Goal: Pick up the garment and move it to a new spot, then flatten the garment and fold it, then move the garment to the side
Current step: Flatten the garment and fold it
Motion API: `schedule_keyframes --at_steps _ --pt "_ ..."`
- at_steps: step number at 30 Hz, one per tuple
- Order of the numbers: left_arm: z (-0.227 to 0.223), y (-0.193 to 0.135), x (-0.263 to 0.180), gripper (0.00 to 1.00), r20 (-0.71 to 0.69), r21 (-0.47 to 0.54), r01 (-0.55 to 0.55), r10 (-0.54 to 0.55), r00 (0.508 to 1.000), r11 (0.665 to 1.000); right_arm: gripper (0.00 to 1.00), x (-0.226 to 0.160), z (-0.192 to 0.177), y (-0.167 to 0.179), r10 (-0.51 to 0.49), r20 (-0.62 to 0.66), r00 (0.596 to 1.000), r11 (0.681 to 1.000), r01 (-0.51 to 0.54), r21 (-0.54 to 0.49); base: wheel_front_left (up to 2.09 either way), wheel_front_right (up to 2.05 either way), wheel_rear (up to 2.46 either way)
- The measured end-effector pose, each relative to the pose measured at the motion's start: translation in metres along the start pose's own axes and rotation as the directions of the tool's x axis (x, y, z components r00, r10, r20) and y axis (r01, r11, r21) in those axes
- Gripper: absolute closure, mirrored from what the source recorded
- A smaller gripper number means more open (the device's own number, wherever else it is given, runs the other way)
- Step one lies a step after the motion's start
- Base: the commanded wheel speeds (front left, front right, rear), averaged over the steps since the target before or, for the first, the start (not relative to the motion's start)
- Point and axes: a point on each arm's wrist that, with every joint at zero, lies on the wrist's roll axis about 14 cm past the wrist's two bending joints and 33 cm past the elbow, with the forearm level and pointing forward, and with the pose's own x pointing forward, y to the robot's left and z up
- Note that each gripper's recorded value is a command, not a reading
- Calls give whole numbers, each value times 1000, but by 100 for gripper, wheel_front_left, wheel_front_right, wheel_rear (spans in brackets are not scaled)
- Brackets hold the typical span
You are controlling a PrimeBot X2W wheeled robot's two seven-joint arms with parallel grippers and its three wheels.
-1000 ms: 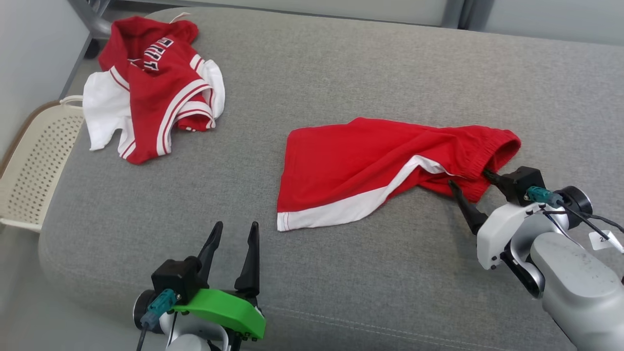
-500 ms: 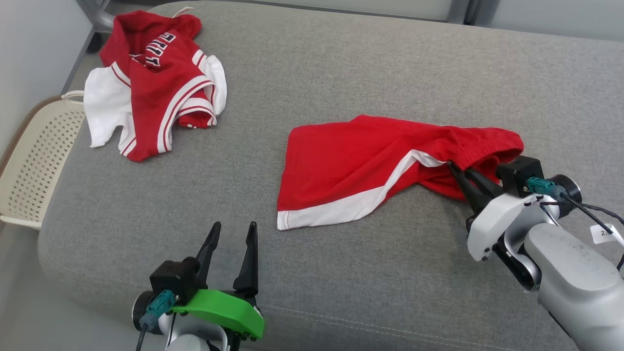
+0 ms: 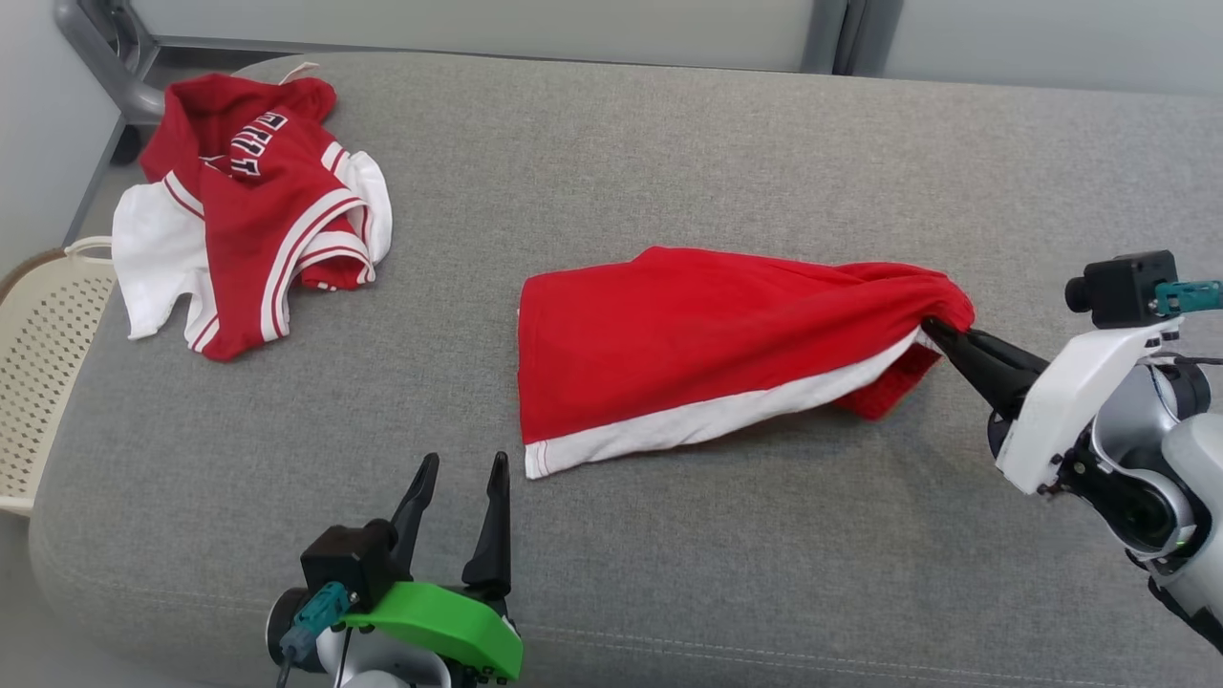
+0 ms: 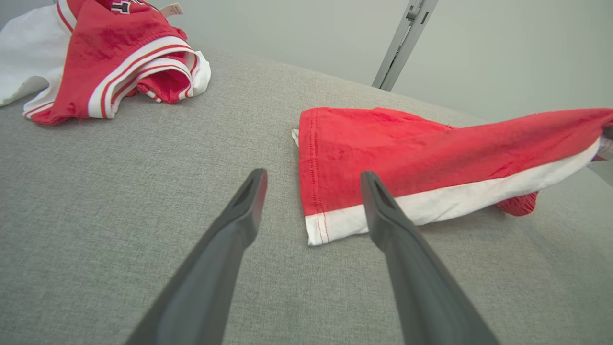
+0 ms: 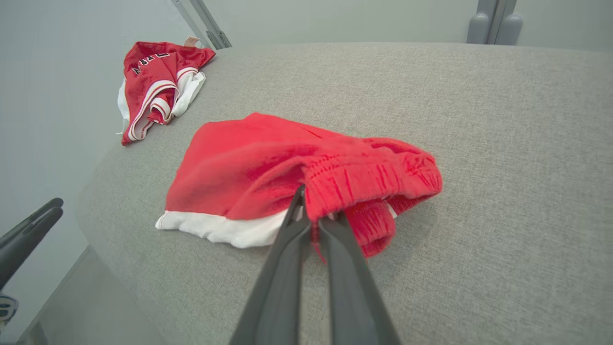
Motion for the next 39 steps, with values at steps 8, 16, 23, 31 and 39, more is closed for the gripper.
schedule_keyframes --at_steps 8,16,23,31,39 --pt "-1 -3 -3 0 1 -10 5 -5 1000 1000 100 -3 -26 -6 -18 -176 984 999 24 33 0 0 0" --pt "-2 4 -6 0 0 -17 -19 19 1000 1000 100 25 -44 -34 -102 -291 951 993 114 23 0 0 0" --pt "-5 15 -10 0 -5 -19 -61 60 998 998 100 39 -63 -58 -160 -373 914 982 185 30 0 0 0" --pt "-10 14 -5 0 -24 -16 -54 54 998 998 0 37 -68 -70 -187 -355 916 976 214 37 0 0 0" --pt "-11 -2 7 0 -31 -3 11 -11 999 1000 0 11 -41 -85 -231 -188 955 967 247 62 0 0 0"
